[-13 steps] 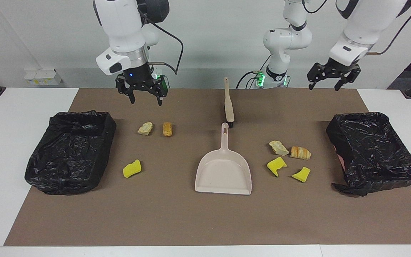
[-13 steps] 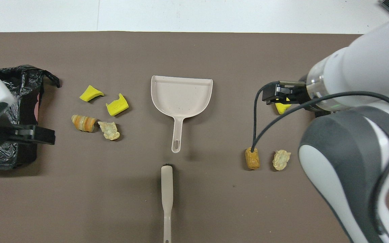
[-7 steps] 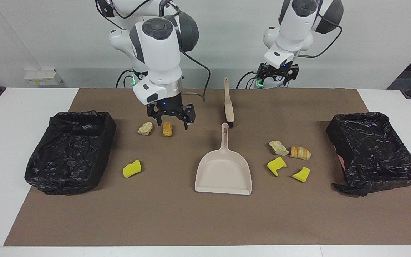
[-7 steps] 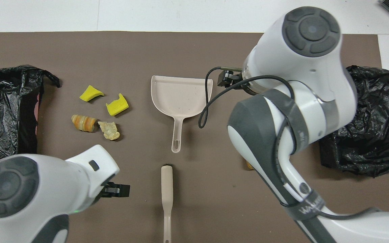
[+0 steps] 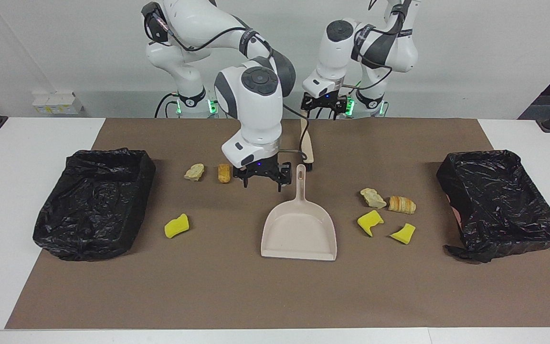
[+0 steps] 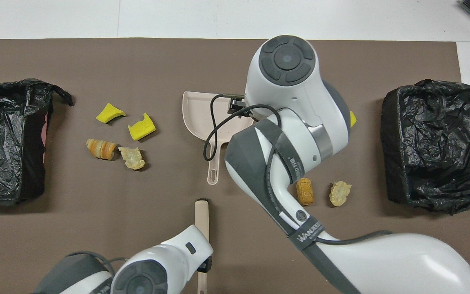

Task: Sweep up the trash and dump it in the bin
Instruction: 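Reach the right gripper to the dustpan while the left gripper reaches the brush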

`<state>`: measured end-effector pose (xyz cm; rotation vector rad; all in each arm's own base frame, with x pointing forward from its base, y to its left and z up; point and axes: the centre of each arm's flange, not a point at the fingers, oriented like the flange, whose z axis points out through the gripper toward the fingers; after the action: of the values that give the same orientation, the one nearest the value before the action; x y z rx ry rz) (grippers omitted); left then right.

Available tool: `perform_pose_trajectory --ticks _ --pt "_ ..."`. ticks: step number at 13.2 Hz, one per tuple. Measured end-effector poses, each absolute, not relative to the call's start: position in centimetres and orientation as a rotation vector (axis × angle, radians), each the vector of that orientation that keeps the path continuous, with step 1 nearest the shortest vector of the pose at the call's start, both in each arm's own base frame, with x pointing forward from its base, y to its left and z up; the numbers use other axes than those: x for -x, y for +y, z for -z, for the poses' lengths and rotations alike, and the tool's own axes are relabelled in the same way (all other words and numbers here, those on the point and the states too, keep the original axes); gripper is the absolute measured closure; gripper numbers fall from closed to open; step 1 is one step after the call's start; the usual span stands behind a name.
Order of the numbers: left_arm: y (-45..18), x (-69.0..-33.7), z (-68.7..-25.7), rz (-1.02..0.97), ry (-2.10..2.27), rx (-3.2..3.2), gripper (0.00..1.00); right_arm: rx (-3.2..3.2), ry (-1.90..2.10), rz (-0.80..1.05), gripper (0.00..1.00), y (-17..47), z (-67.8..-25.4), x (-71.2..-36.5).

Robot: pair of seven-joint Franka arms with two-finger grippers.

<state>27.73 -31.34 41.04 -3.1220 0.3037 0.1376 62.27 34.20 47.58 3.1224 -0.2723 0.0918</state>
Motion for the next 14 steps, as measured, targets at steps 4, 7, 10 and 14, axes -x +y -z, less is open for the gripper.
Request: perform_pose_trajectory --ticks 4,7,10,14 --pt "-33.8 -23.4 -34.8 -0.15 0.311 3.099 0.0 -3.124 -0.274 -0.068 0.01 39.8 -43.3 -60.5" --pt "-34.4 -22.8 -34.1 -0.157 0.314 3.092 0.0 -3.126 -0.251 -0.055 0.03 42.6 -40.9 -59.3" --pt "-34.4 -22.8 -34.1 -0.158 0.303 3.093 0.38 -3.133 -0.236 -0.058 0.04 43.6 -40.0 -58.9" --pt "-34.1 -22.8 -34.0 -0.179 0.299 3.08 0.74 -3.117 -0.212 -0.016 0.05 44.0 -37.6 -57.9"
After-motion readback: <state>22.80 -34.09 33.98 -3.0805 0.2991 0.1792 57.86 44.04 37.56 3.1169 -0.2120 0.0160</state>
